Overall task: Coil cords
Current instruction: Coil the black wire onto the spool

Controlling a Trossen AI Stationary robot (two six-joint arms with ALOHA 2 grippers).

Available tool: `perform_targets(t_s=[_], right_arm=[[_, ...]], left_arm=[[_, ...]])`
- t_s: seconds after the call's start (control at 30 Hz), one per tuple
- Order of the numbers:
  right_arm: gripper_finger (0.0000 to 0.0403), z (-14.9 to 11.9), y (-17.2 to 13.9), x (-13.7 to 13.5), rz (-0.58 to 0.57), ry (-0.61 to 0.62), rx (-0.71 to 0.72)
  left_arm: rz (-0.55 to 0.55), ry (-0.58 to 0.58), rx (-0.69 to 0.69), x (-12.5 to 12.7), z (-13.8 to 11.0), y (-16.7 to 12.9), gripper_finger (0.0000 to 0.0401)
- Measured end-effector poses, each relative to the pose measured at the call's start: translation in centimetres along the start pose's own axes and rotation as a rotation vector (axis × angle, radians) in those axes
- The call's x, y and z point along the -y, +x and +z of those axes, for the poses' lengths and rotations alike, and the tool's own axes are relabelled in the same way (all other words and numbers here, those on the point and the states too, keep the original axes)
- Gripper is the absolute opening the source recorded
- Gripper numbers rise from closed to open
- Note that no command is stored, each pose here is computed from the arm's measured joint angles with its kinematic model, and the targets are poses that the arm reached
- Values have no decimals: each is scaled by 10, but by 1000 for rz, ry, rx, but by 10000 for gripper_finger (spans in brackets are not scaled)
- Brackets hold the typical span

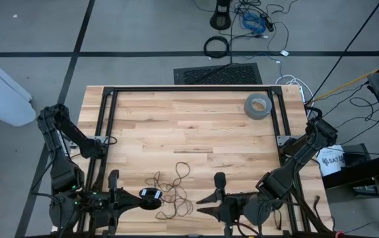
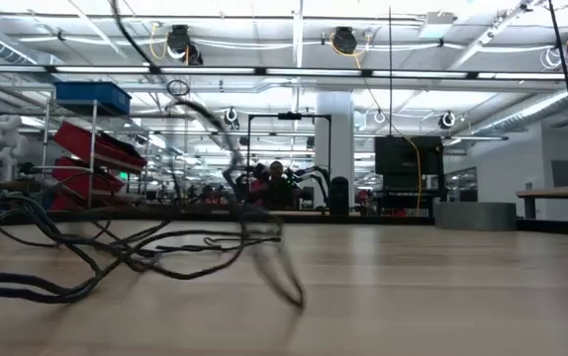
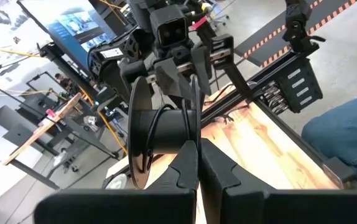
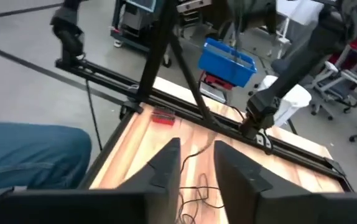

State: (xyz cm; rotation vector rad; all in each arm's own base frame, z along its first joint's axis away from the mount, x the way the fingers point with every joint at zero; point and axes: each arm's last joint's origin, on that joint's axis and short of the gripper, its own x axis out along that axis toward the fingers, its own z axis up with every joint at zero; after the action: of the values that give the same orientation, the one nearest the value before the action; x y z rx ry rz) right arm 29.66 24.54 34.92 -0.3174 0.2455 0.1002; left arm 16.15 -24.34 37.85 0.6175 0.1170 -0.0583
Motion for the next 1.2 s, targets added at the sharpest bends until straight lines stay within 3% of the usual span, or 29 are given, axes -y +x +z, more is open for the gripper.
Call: perform_targets(t_s=[0.3,0.5,0.7,1.07,1.2], right_arm=[[143,-19,38,1,27,15,-29],[151,-42,76,9,113,17,-57],[151,-74,107,15,81,54,-134],[151,-124,113,15,81,153,96],[151,-134,111,21,139,206,186]], left_arm=[[36,-12,-22,-7,-3,10,2],[41,-14,-25,-8,-3,11,2],[42,-12,-24,-6,-3,9,2],[56,-4,-27,-3,-2,4,2],[56,-4,-27,-3,-2,4,2]])
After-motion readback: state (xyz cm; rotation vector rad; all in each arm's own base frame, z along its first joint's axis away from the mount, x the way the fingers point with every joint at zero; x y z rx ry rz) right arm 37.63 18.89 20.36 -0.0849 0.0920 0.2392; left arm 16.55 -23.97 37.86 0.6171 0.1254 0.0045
